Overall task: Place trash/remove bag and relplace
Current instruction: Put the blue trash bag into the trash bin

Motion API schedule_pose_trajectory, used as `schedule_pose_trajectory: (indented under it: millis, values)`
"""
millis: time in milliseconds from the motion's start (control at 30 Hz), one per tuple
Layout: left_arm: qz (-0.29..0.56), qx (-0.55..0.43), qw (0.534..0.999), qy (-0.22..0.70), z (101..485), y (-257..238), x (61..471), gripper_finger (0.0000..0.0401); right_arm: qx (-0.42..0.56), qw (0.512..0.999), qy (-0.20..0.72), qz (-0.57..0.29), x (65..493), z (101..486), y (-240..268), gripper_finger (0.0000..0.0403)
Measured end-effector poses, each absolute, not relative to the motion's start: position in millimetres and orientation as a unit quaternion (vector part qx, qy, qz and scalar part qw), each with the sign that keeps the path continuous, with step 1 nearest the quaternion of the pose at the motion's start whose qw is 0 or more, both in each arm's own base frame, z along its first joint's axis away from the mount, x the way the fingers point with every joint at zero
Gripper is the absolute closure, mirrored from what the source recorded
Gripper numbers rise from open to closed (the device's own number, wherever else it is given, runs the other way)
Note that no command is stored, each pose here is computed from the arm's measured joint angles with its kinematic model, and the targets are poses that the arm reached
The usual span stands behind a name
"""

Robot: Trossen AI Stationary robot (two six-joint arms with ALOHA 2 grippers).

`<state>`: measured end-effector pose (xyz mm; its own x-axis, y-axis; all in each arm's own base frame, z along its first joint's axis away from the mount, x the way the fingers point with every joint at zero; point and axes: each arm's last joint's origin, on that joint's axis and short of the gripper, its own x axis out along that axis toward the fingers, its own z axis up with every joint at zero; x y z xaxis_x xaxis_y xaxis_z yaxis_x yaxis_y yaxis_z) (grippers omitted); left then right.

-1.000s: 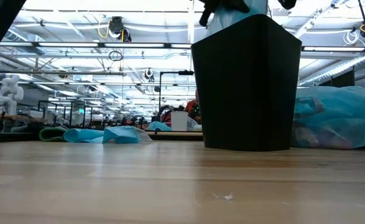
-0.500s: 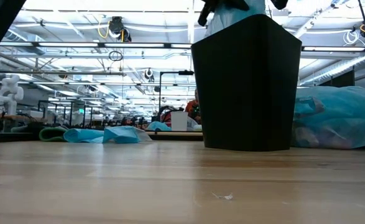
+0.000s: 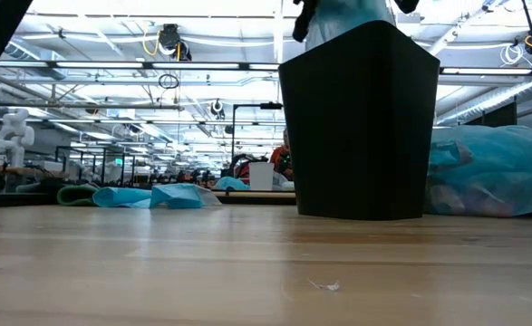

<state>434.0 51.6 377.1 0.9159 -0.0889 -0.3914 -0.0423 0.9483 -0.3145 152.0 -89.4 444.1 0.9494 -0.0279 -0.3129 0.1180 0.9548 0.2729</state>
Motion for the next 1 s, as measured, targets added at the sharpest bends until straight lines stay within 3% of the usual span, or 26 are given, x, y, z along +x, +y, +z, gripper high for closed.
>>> schedule_pose_trajectory:
  millis: [100, 433, 700, 1000]
  values:
    - [-0.047, -0.187, 0.953, 0.233, 378.4, 47.8, 427.0, 0.0237, 0.146, 0.976, 0.159, -0.037, 151.8, 443.2, -89.3, 0.0172]
    - [-0.047, -0.212, 0.949, 0.228, 382.8, 53.0, 423.7, 0.0237, 0.168, 0.963, 0.210, 0.029, 153.0, 433.6, -75.0, 0.0172]
    - [-0.054, -0.226, 0.944, 0.233, 405.9, 53.2, 397.3, 0.0237, 0.183, 0.941, 0.281, 0.039, 146.3, 420.2, -68.2, 0.0172]
    - [0.007, -0.200, 0.941, 0.273, 417.8, 51.6, 367.6, 0.0237, 0.140, 0.936, 0.316, -0.066, 143.3, 415.8, -73.5, 0.0172]
